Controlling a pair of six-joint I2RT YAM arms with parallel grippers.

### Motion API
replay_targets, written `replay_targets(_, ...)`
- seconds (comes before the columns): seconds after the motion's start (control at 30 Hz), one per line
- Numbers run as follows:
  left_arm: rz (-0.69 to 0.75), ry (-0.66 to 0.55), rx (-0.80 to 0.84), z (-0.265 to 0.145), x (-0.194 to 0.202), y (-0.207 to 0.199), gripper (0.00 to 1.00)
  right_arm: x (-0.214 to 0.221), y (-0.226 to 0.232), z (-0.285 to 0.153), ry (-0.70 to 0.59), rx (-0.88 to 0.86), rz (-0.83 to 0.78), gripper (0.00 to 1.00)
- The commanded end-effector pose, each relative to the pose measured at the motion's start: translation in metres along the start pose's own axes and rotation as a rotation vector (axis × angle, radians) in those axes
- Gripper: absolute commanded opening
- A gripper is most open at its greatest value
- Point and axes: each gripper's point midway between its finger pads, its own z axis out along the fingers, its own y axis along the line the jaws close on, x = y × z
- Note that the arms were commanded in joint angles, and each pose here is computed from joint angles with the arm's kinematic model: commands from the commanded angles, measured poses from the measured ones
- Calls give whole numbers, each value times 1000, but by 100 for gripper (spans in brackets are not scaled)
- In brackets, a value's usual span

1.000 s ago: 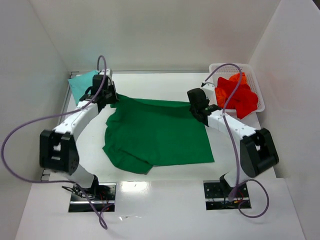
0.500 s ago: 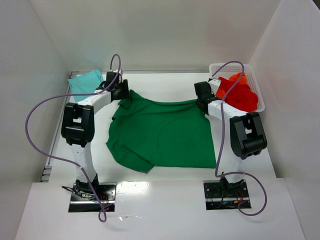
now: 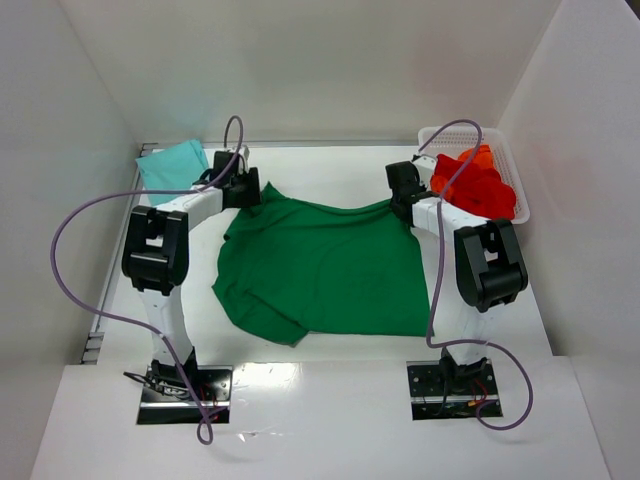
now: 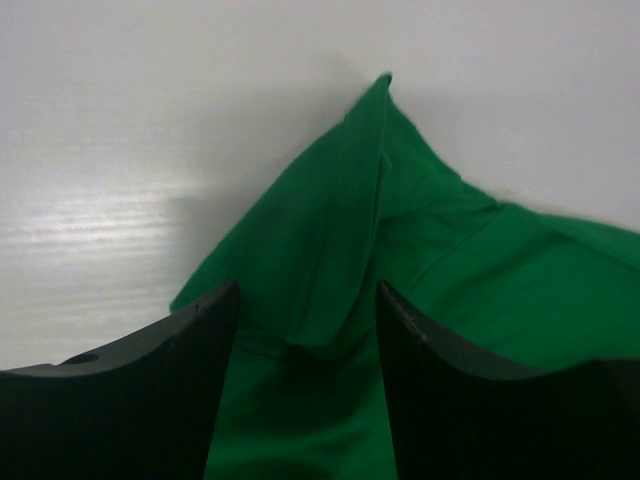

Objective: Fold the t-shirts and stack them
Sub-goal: Flatten out the tshirt

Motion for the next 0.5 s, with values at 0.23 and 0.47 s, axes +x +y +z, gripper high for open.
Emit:
replay_targets(0.23, -58, -58, 8, -44, -13, -5, 68, -28, 12, -2, -70, -37, 50, 0)
replay_targets(0.47, -103, -73, 102, -67, -19, -25, 69, -30, 11, -8, -77, -53, 57, 0)
